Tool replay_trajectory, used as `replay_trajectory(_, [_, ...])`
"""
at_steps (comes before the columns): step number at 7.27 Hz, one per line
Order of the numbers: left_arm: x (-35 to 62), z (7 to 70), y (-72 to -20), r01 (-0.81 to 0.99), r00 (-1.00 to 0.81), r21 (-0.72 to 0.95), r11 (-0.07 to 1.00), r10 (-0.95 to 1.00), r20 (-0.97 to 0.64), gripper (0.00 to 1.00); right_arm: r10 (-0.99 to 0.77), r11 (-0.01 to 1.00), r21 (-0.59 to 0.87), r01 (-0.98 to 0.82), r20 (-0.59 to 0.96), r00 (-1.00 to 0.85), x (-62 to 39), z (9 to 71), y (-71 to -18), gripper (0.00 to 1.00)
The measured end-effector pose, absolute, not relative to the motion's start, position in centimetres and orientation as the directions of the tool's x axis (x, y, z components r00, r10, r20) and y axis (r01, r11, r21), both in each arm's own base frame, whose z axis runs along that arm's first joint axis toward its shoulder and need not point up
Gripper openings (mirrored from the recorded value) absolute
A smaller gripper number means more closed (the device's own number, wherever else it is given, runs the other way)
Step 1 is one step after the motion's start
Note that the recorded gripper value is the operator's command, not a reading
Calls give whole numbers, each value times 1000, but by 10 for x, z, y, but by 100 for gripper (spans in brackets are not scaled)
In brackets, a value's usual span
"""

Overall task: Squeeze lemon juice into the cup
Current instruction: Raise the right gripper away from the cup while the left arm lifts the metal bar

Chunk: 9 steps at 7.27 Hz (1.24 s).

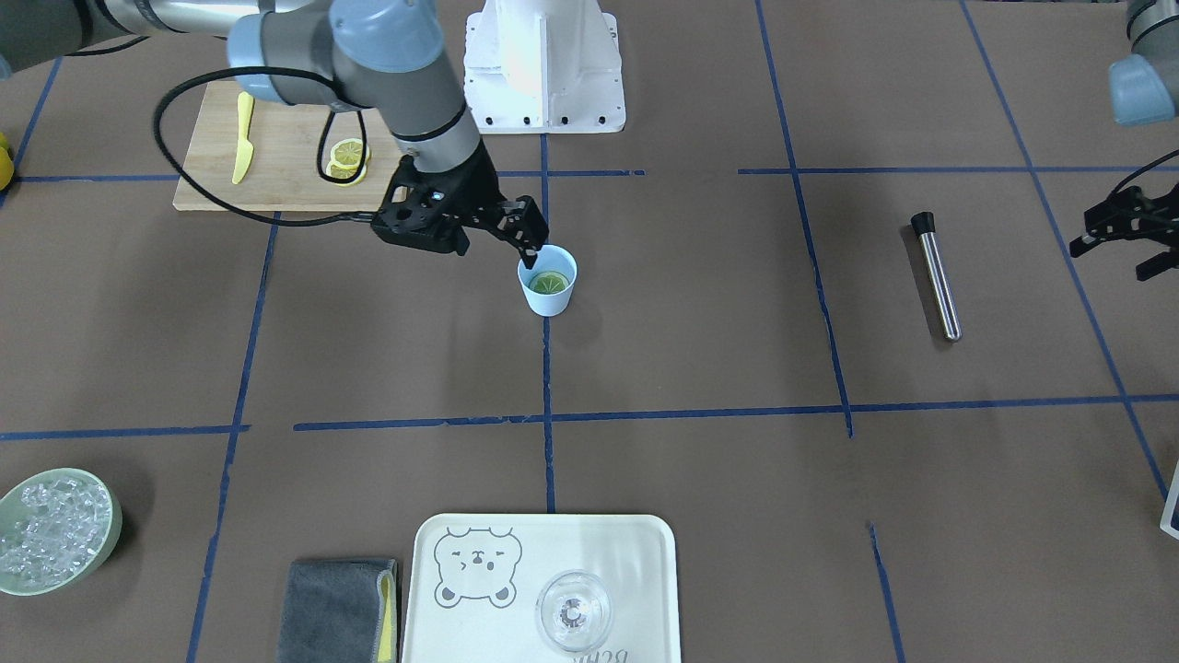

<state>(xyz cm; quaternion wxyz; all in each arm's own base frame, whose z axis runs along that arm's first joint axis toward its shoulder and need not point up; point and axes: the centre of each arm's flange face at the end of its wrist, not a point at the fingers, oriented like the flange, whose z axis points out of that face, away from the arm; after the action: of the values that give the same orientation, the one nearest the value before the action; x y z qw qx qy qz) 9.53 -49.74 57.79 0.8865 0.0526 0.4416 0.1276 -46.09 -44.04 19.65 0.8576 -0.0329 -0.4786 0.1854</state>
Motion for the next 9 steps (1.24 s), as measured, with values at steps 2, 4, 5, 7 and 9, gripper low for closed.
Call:
replay_trajectory(2, [177,571,-520,-144,653,93,985,165,-739,98,285,953,-184,-241,811,510,-403,242,-452,100])
replay_trajectory(4, [239,574,-525,-156,699,46,987,144,-701,90,258,961,-160,-225,814,520,-389,264,-453,100])
replay_trajectory(5, [253,579,-524,-167,709,36,985,145,-690,85,253,962,-157,-223,816,519,-388,267,-453,100])
replay_trajectory(7, [262,585,-524,-171,718,22,985,140,-682,59,254,962,-159,-222,816,519,-389,268,-452,100])
replay_trajectory(9, [263,585,-523,-166,720,11,986,129,-681,34,258,961,-161,-224,815,519,-391,269,-452,100])
